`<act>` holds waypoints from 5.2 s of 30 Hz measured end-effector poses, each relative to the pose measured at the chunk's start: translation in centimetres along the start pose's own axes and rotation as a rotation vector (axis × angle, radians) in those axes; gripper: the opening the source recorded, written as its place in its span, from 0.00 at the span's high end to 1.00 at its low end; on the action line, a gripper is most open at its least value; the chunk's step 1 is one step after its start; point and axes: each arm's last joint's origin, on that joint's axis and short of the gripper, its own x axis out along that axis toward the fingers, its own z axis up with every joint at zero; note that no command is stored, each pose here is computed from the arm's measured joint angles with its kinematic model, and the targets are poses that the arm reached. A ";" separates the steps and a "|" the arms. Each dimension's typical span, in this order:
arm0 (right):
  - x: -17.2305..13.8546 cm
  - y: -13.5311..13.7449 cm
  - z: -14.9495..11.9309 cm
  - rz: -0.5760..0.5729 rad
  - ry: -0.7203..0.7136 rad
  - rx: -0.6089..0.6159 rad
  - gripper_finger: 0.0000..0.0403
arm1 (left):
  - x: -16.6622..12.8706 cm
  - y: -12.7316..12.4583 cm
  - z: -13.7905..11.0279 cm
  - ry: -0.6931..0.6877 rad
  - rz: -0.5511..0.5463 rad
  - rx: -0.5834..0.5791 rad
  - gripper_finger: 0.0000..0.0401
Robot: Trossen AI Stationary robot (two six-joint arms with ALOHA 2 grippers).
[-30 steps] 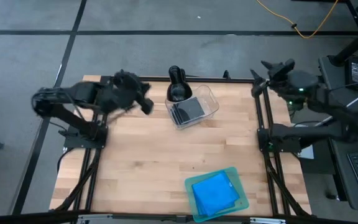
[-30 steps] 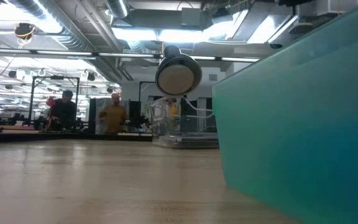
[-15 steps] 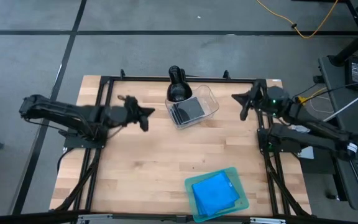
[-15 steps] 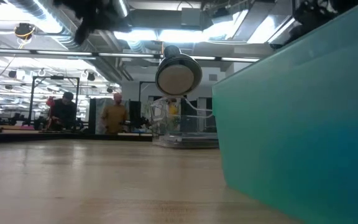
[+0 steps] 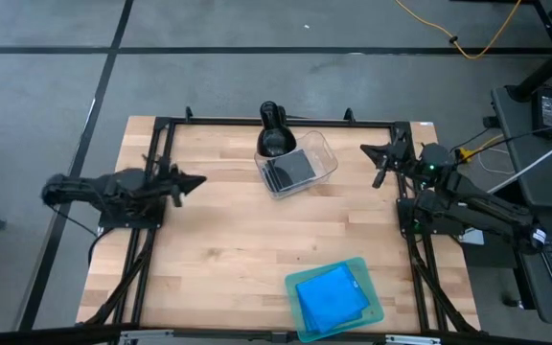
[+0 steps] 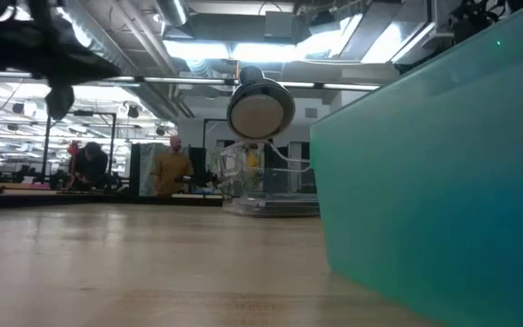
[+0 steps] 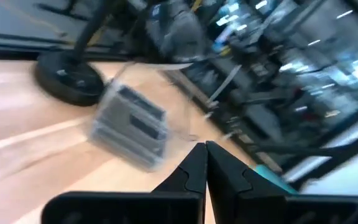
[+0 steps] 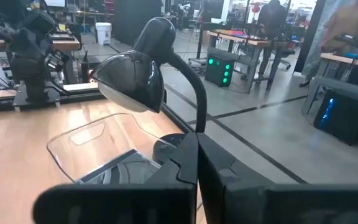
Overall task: Pick & place jewel cases by type
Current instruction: Return to Home Position
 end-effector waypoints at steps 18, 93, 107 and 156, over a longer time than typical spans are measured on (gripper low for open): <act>-0.1 -0.2 -0.1 -0.012 0.000 0.130 0.98 | 0.9 1.0 -3.6 0.163 -0.402 0.277 1.00; -3.0 5.4 -7.0 0.489 -0.079 -0.092 0.98 | 1.1 1.3 -3.3 0.083 -0.341 0.507 0.99; -2.9 5.4 -7.0 0.478 -0.106 -0.210 0.97 | 1.1 1.3 -3.3 0.083 -0.342 0.507 0.99; -2.9 5.4 -7.1 0.478 -0.107 -0.211 0.97 | 1.1 1.3 -3.3 0.084 -0.343 0.506 0.99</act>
